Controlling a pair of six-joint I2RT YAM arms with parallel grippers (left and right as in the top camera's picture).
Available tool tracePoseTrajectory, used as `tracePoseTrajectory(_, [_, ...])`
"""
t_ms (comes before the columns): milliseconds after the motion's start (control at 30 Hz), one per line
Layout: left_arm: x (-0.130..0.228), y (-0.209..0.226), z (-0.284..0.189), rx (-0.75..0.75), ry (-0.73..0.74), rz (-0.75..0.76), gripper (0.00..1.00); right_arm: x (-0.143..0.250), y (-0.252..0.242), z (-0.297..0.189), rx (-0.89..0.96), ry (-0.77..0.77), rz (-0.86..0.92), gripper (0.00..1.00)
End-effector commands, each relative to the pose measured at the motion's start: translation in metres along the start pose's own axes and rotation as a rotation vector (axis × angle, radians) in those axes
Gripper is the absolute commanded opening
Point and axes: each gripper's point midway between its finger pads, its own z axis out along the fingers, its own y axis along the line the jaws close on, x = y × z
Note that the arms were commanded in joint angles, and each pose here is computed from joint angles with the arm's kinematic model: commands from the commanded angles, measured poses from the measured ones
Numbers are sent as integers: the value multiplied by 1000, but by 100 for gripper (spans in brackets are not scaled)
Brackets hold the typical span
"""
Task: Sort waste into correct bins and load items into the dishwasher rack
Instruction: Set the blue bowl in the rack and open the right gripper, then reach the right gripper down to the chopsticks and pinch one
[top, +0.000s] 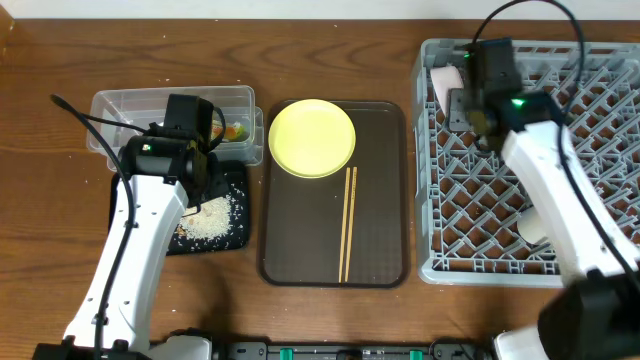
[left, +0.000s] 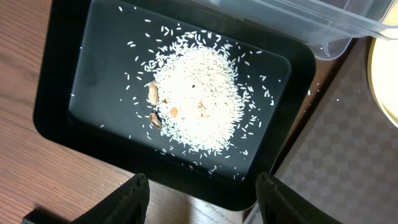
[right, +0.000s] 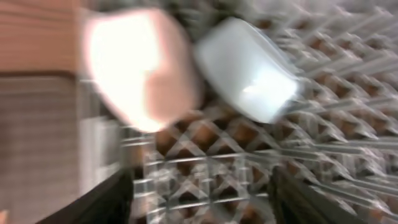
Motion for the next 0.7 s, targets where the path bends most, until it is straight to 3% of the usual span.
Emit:
tracePoseTrajectory(0, [1,1,2,-6,6,-12,67,9,74,-28,-442,29,-101,74])
tracePoseTrajectory(100, [1,1,2,-5,6,-12,69,15,107,-40,-603,46,-128,77])
tracePoseTrajectory(367, [1,1,2,-6,7,-12,70,37,164,-21,-627,89,-228,75])
tracePoseTrajectory(533, [1,1,2,-6,7,-12,70,83,188,-4,-608,281,-168,70])
tracePoseTrajectory(667, [1,1,2,-6,6,-12,70,130,186,6,-494,476,-116,59])
